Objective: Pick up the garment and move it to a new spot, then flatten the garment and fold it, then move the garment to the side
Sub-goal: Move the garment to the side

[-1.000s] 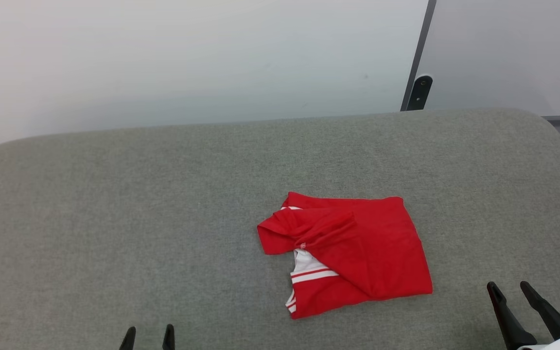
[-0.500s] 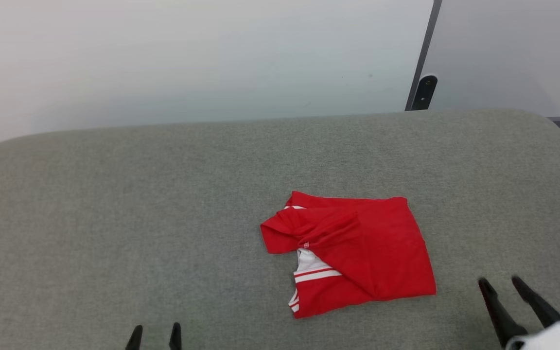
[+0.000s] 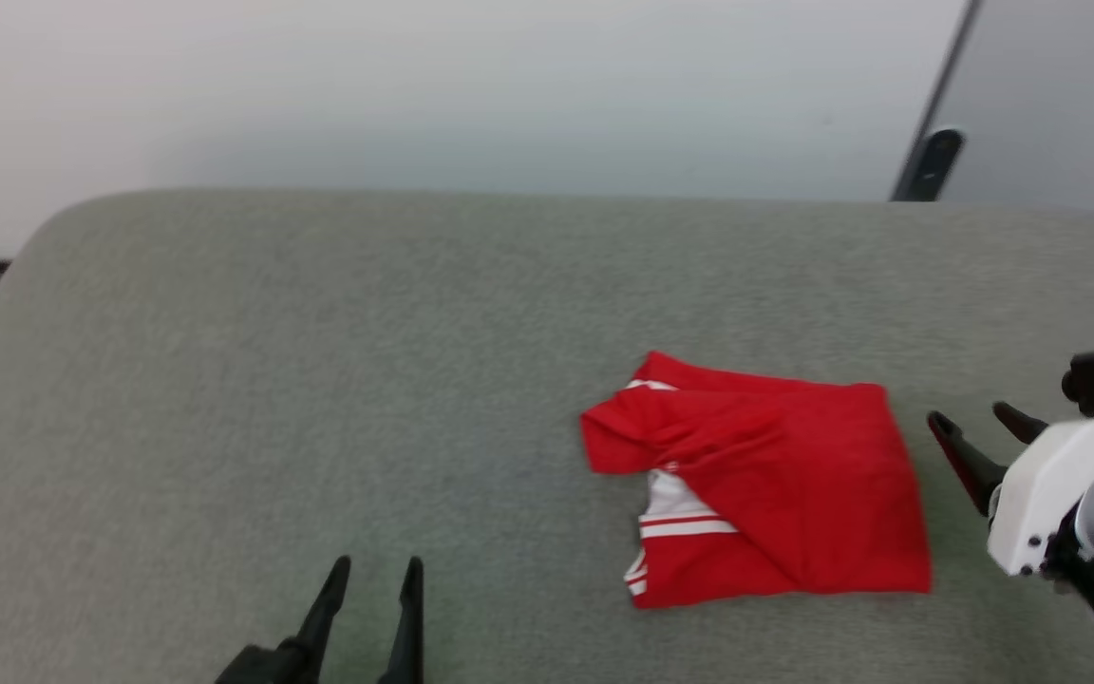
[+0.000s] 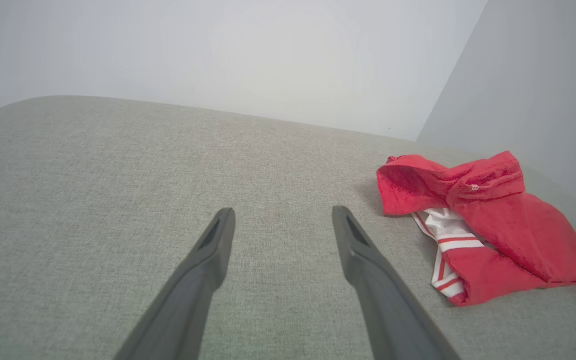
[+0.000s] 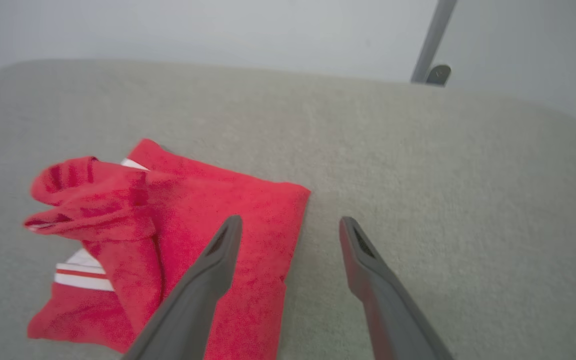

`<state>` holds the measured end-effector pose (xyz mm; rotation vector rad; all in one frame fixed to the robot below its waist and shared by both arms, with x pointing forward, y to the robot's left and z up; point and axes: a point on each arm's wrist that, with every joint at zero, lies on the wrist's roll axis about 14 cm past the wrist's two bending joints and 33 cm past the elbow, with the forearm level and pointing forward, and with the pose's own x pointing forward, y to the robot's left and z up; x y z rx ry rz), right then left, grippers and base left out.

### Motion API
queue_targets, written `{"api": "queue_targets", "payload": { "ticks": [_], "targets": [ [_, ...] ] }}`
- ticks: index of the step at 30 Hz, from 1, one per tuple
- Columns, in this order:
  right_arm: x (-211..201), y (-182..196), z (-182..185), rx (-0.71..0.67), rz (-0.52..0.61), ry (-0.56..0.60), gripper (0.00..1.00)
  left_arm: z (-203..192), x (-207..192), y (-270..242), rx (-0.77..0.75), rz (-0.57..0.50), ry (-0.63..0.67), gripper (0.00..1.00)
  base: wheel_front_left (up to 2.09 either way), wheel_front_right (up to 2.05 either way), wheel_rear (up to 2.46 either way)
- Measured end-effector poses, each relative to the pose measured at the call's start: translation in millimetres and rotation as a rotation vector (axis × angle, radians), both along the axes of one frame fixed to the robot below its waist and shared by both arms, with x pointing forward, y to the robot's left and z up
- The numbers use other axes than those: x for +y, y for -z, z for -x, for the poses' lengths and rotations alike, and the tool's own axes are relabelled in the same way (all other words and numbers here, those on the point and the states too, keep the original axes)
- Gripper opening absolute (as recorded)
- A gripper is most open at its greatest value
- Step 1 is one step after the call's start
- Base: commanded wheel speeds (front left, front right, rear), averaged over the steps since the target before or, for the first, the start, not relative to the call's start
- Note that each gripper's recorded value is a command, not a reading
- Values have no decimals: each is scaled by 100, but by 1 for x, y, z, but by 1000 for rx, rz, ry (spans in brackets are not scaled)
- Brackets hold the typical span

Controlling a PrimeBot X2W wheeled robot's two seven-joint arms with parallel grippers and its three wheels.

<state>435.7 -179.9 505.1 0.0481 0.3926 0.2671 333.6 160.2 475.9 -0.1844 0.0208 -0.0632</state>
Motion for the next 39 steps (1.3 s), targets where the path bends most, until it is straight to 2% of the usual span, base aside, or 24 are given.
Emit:
{"api": "queue_targets", "payload": {
  "ticks": [4,9,14,20,21,22,23,27,34,37,39],
  "targets": [
    [6,33,-10,210,84,-56,100,-4,4,7,21,14,-20,100,0,0,0],
    [14,71,-10,434,131,-113,100,-11,10,8,26,19,-44,100,0,0,0],
    [22,105,-9,588,168,-157,100,-19,17,12,38,18,-66,100,0,0,0],
    [32,130,-24,642,176,-179,100,-35,18,16,50,33,-72,100,0,0,0],
    [33,133,-25,648,177,-184,78,-36,18,18,55,35,-74,100,0,0,0],
    [34,135,-27,647,177,-187,16,-36,19,20,61,33,-77,100,0,0,0],
    [35,138,-29,648,176,-189,0,-36,20,22,69,32,-81,100,0,0,0],
    [42,137,-37,608,145,-194,0,-38,21,28,87,16,-80,100,0,0,0],
    [50,116,-37,475,10,-169,0,-46,13,21,57,7,-40,100,0,0,0],
    [44,103,-32,423,-26,-161,0,-50,7,19,44,4,-14,100,0,0,0],
    [28,90,-31,375,-12,-148,0,-54,0,19,40,3,10,100,0,0,0]
  ]
}}
